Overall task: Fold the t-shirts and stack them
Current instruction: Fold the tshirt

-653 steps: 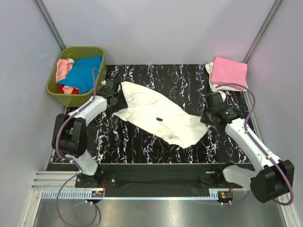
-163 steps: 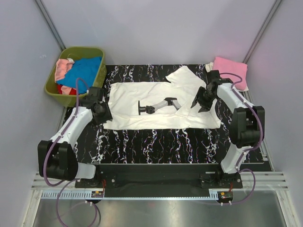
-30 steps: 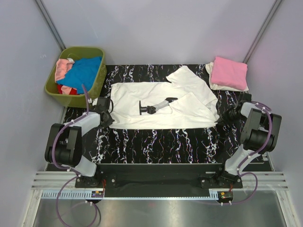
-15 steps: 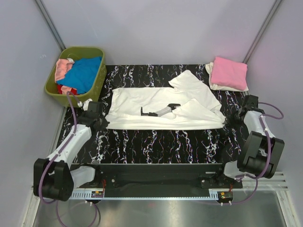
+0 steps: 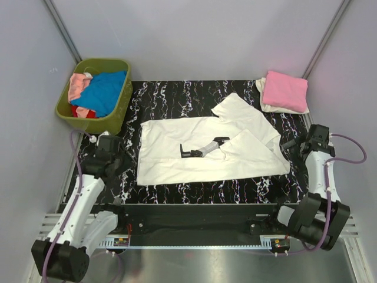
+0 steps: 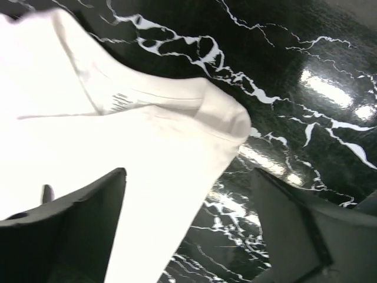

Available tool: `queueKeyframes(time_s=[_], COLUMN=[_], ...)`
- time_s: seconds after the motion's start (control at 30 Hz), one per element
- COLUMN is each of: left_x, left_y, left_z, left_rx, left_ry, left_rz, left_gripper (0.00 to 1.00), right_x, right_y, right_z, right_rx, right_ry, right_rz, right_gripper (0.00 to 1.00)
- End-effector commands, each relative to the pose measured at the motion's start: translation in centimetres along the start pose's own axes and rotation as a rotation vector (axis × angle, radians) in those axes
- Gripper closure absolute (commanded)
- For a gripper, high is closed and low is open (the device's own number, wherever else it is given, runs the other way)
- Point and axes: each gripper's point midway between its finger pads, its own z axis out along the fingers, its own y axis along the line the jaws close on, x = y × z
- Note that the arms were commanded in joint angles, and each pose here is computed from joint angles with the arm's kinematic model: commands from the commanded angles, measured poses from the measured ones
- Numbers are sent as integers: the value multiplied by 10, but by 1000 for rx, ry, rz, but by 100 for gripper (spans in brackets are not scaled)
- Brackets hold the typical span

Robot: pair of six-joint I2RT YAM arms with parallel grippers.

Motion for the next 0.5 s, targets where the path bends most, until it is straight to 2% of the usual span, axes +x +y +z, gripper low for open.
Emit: queueKeyframes(time_s=[0.0, 0.03, 0.1, 0.13, 0.17, 0.23, 0.27, 0.3, 0.33, 0.37, 0.47], left_x=[-41, -59, -70, -74, -79, -82, -81, -84, -83, -83, -85], left_y=[-24, -27, -26, -27, -28, -21, -18, -19, -18, -18, -19], left_z=[-49, -62, -72, -75, -78, -77, -77, -76, -75, -76, -78], left_rx=[86, 83, 66, 64, 55, 18, 13, 17, 21, 30, 50], left_ry=[-119, -179, -214, -226, -232, -235, -242, -260, -266, -278, -315], left_rz=[107, 166, 224, 252, 304, 339, 368, 375, 384, 380, 364], left_gripper=[52, 46, 34, 2, 1, 1, 1, 1, 1, 1, 1], right_x=[-23, -27, -38, -34, -44, -44, -41, -29, -24, -28, -9], right_y=[18, 34, 58, 75, 92, 125, 163, 176, 190, 223, 281], right_z=[-22, -29, -43, -50, -63, -63, -85, -61, -56, -49, -27], right_rx=[-81, -150, -249, -288, -319, -334, -403, -351, -345, -345, -388], right_ry=[-90, -103, -148, -159, -213, -236, -249, -173, -143, -132, -70], right_rz=[23, 28, 29, -15, -41, -156, -235, -305, -384, -428, -570], right_gripper=[3, 0, 0, 0, 0, 0, 0, 0, 0, 0, 0])
